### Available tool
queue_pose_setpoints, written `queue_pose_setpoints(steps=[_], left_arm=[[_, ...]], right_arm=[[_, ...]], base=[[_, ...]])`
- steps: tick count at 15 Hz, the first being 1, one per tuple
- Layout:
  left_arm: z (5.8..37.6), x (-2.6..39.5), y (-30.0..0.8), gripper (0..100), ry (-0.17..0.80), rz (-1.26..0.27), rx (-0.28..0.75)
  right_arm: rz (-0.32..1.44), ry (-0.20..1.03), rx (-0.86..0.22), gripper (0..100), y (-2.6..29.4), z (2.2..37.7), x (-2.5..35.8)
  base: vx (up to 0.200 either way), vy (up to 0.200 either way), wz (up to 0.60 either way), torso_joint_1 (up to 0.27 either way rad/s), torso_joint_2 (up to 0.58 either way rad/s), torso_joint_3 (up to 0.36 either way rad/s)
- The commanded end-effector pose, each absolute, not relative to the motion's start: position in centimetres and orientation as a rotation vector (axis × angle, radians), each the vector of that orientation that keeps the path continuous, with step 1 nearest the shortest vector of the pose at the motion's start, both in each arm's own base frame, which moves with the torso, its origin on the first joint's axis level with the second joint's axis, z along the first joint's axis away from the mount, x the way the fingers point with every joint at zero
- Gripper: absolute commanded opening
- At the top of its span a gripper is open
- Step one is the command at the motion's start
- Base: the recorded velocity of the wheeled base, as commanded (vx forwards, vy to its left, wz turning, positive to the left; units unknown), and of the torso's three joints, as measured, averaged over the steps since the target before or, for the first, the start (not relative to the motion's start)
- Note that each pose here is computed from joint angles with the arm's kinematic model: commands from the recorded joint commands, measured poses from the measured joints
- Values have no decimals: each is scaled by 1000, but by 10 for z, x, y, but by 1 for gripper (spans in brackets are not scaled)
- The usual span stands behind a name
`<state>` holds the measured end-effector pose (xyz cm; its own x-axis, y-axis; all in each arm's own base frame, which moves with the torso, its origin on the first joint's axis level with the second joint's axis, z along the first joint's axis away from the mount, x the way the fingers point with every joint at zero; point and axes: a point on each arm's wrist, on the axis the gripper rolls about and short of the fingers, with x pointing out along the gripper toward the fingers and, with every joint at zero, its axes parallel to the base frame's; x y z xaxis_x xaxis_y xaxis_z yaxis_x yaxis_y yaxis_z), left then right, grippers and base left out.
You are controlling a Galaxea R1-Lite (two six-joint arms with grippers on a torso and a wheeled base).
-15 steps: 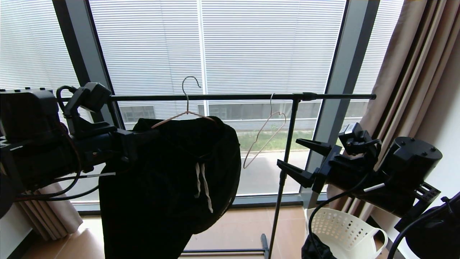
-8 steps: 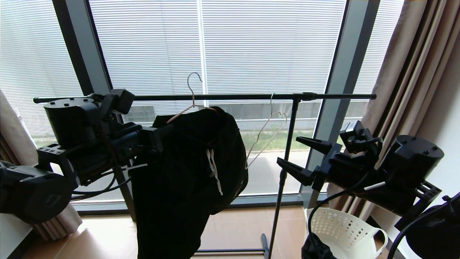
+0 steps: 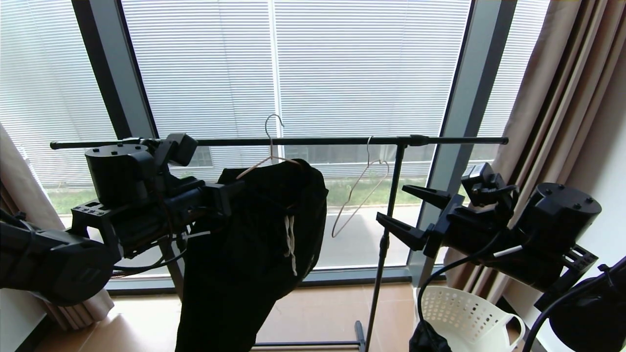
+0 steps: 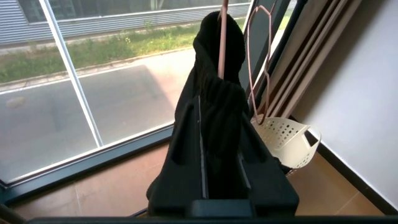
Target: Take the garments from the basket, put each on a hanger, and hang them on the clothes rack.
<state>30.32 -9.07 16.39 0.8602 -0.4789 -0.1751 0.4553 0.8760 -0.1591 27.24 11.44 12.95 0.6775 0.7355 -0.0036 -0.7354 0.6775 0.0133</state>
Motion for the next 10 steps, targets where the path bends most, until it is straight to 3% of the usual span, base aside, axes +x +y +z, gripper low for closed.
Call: queue_pose_setpoints(steps=[1, 3, 10], left_arm=[[160, 306, -91, 0, 225, -490, -120], [156, 309, -92, 0, 243, -487, -133], [139, 340, -104, 0, 265, -488, -169]], right_arm=[[825, 12, 11, 100, 115, 129, 273], [821, 16, 9, 100, 113, 128, 272], [819, 13, 9, 100, 114, 128, 273]], base=[[0, 0, 0, 163, -373, -212], [0, 0, 0, 114, -254, -137], [0, 0, 0, 3, -8, -4]])
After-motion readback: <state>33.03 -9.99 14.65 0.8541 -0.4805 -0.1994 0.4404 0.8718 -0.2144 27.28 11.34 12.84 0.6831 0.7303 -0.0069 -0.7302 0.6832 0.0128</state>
